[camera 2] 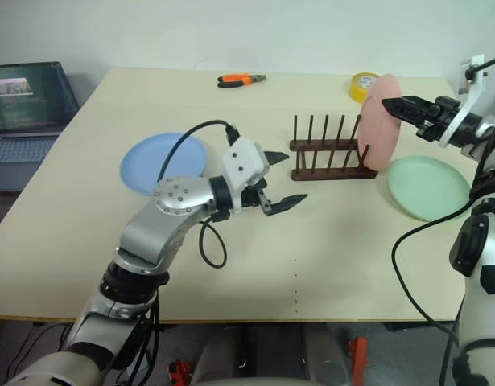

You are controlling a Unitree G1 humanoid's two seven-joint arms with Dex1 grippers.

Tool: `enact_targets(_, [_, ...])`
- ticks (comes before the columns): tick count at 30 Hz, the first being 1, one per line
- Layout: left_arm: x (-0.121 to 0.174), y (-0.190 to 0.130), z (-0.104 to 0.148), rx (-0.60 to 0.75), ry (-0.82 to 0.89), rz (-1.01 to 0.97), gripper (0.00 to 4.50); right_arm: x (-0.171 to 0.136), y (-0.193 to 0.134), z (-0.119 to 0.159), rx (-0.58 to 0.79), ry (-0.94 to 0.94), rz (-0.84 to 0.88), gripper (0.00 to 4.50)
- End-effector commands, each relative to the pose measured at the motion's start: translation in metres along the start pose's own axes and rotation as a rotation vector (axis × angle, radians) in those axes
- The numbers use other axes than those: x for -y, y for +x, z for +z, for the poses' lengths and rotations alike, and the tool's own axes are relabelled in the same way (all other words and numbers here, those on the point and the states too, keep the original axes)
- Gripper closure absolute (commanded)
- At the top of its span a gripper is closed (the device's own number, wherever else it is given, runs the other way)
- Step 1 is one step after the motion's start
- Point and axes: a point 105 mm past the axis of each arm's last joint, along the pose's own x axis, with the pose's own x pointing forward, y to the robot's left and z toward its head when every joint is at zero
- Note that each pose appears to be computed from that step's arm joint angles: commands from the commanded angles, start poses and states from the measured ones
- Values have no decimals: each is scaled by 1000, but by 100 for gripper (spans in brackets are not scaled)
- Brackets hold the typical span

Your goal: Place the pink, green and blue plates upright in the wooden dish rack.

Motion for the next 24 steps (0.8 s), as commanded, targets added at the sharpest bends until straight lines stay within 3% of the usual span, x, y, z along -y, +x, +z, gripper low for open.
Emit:
enact_targets(1, [1,-1,13,33,46,2,0,-1,-8,42,102,-126,-41,107])
enact_targets(8, [3,2,15,43,49,-12,0,-2,-19,60,87,-267,-96,107])
enact_targets(11, [4,3,16,48,51,-21,0,1,-35,61,-1,-387,-154,107])
enact_targets(14, [8,2,16,50,47,-45,0,-7,-51,43,-159,-459,-145,107])
enact_targets(18, [15,3,16,53,39,-85,0,-22,-71,-5,-394,-513,-112,107])
enact_targets(24, [19,7,16,58,40,-112,0,-25,-81,-56,-537,-489,-162,107])
